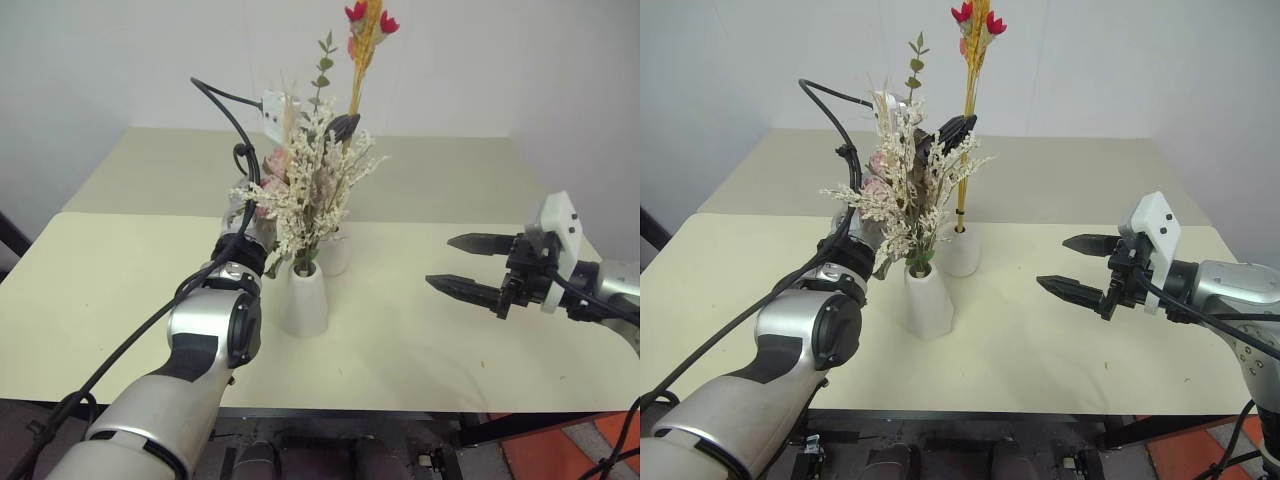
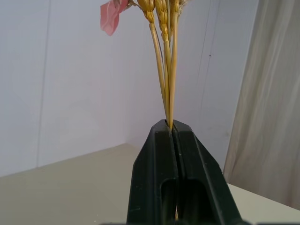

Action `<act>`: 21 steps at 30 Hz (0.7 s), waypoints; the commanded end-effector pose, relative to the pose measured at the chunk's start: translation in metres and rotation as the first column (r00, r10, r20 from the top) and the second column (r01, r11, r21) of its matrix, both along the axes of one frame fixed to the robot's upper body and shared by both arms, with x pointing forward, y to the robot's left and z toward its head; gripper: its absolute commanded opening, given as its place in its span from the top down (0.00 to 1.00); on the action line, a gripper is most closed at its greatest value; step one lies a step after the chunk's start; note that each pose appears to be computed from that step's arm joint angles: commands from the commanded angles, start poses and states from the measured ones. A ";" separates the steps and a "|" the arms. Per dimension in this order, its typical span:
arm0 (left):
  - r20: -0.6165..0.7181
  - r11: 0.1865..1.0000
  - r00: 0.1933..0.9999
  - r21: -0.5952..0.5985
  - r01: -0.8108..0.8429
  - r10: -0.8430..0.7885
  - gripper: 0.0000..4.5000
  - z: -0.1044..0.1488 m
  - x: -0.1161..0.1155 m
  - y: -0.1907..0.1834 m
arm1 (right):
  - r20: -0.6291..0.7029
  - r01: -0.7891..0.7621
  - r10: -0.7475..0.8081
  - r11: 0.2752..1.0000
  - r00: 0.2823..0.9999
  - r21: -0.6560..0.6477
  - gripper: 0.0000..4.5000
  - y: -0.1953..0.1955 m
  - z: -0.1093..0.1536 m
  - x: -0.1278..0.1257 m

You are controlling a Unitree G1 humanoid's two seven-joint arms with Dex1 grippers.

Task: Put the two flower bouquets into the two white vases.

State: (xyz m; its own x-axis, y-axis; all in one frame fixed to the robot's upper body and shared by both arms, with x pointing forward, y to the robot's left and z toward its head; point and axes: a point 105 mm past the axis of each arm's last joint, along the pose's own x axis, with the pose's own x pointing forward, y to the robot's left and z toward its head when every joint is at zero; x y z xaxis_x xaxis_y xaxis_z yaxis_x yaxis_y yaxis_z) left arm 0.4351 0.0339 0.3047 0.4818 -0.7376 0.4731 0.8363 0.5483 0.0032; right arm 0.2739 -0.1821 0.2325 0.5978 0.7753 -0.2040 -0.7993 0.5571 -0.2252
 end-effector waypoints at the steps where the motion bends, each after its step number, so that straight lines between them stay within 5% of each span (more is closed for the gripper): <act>1: 0.066 1.000 0.998 -0.028 0.006 -0.004 0.99 0.027 -0.005 -0.001 | 0.049 0.001 -0.001 1.000 0.999 0.000 0.00 0.001 0.011 -0.003; 21: 0.037 0.998 0.998 0.042 -0.042 0.041 0.99 0.002 0.001 -0.006 | 0.046 0.012 -0.012 1.000 0.999 0.005 0.00 0.000 0.012 -0.006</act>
